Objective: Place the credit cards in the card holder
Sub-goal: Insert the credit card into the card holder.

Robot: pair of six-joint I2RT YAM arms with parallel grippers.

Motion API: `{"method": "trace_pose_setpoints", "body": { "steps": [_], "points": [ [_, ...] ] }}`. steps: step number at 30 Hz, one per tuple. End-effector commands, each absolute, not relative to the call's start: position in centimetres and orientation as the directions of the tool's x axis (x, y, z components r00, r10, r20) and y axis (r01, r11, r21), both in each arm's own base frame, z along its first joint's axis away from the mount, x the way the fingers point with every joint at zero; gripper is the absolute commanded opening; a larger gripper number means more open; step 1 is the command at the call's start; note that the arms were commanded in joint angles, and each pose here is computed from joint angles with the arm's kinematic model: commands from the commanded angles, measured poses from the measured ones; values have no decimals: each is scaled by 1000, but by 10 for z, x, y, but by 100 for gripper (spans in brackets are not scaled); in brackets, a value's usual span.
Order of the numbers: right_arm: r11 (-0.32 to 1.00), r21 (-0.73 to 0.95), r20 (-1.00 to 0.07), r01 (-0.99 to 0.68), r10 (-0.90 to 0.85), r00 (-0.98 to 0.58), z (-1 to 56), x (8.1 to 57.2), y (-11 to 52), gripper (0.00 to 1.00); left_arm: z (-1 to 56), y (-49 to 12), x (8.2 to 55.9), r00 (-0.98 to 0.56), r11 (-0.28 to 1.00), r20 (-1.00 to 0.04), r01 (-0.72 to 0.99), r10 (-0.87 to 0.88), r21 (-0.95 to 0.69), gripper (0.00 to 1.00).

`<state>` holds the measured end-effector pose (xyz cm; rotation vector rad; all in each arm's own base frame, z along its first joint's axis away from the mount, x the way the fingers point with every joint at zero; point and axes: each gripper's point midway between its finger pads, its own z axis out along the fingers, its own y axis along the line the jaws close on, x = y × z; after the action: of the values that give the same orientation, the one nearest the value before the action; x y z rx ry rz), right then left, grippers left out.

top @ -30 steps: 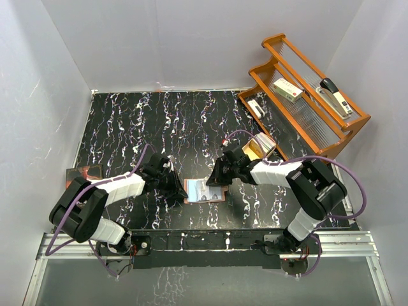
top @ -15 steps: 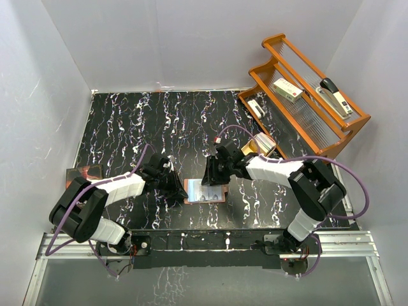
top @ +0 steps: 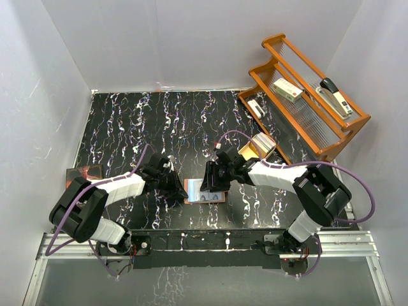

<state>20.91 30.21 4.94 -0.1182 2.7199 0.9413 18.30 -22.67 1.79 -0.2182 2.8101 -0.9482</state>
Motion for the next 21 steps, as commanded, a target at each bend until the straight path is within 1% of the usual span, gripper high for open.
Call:
{"method": "trace_pose_setpoints", "body": {
  "steps": [1,10,17,19,21],
  "points": [
    [749,636,-299,-188,15,-954,56,215,322,46,20,-228,179,-978,784,-100,-85,-184,-614,1],
    [725,655,-298,-214,-12,-954,59,207,345,44,21,-226,179,-977,788,-108,-81,-184,-610,1],
    [729,644,-316,-231,-21,-948,65,207,344,36,28,-224,185,-975,804,-133,-63,-175,-592,1],
    [747,621,-332,-238,-25,-943,67,209,340,33,33,-225,187,-974,805,-145,-56,-174,-591,4],
    [763,600,-345,-240,-24,-938,69,211,335,31,46,-227,191,-968,793,-171,-42,-182,-608,8]
  ]
}}
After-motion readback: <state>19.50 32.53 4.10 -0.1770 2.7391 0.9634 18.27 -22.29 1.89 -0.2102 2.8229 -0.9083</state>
